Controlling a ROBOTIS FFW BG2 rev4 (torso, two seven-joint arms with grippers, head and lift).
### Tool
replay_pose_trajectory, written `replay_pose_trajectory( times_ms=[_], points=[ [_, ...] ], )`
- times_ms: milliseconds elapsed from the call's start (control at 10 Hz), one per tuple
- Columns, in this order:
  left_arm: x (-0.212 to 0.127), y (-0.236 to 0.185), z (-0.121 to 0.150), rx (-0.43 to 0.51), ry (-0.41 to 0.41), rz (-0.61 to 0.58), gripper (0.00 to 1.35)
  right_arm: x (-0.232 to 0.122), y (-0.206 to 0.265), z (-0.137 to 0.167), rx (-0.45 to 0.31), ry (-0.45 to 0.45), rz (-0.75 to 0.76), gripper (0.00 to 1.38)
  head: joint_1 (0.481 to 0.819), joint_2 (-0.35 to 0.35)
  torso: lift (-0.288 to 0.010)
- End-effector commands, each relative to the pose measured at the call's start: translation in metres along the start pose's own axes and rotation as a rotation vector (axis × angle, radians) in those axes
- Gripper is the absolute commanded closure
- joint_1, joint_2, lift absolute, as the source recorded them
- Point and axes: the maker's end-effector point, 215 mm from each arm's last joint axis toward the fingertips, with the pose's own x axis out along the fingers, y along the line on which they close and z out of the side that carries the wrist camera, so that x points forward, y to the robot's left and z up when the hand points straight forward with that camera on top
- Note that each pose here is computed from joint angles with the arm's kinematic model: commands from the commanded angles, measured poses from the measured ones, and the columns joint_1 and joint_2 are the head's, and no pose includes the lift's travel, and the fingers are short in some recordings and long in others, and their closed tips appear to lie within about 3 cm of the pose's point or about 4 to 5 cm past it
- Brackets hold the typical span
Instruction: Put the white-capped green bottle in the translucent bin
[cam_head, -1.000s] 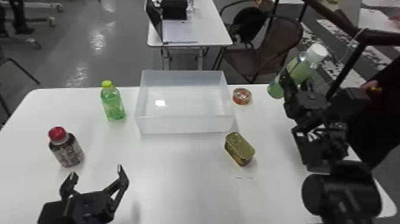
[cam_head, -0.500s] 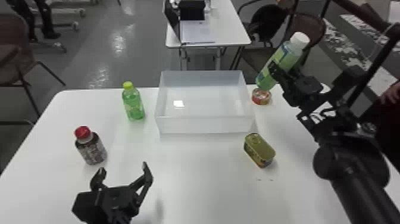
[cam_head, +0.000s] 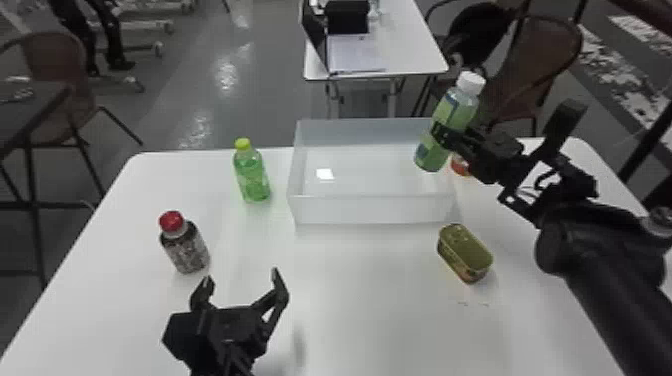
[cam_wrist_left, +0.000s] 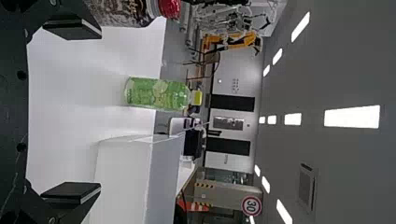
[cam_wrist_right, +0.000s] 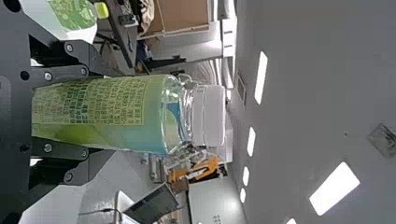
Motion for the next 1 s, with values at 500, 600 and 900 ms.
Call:
replay_pose_trajectory(
  times_ms=[500, 600, 900],
  points=[
    [0.003, -0.006, 0.000, -0.026, -0.011, -0.007, 0.15, 0.005, 0.011, -0.041, -0.052, 0.169, 0.074, 0.15, 0.695, 0.107, -0.114],
    [0.003, -0.007, 0.002, -0.027, -0.015, -0.011, 0.15, 0.004, 0.010, -0.043, -0.041, 0.168, 0.069, 0.00, 0.695, 0.107, -0.114],
    [0.000, -0.002, 0.005, -0.033, -0.036, -0.009, 0.15, -0.002, 0.021, -0.032, -0.054, 0.096, 0.035, 0.00, 0.695, 0.106, -0.114]
  ],
)
